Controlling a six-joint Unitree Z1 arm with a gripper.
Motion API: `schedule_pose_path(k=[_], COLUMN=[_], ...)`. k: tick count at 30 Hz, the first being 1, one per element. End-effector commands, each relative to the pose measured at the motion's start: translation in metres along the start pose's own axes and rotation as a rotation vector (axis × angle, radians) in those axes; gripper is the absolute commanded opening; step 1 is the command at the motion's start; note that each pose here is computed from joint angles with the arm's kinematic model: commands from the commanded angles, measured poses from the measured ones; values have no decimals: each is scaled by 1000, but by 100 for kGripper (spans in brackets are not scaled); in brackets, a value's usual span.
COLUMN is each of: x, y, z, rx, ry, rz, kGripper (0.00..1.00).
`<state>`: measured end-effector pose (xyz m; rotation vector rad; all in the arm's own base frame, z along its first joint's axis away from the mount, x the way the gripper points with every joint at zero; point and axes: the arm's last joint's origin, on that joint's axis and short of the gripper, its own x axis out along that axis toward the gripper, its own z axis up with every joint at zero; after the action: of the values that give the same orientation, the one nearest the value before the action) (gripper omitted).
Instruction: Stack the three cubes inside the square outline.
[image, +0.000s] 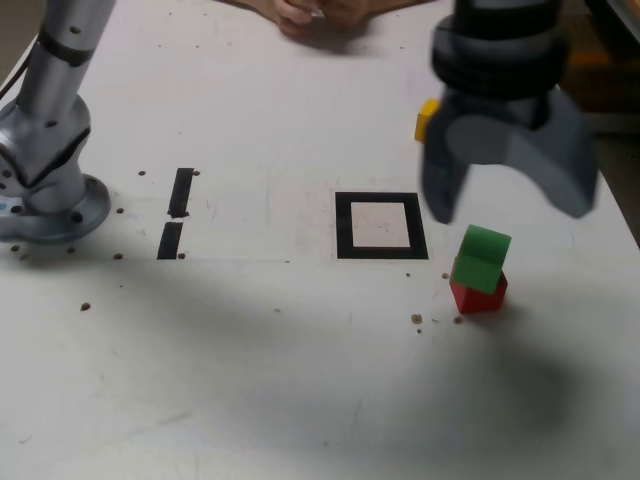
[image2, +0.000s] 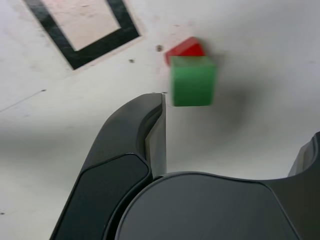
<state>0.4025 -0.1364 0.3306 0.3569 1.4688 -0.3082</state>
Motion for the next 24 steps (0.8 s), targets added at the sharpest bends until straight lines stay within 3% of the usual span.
schedule_pose_path(k=[1, 17, 24], x=[9, 57, 74], y=[1, 4, 4], z=[5, 10, 14], rx=[0, -24, -26], ry=[19, 157, 190], rz=[-7, -20, -33], kGripper=[96, 96, 95])
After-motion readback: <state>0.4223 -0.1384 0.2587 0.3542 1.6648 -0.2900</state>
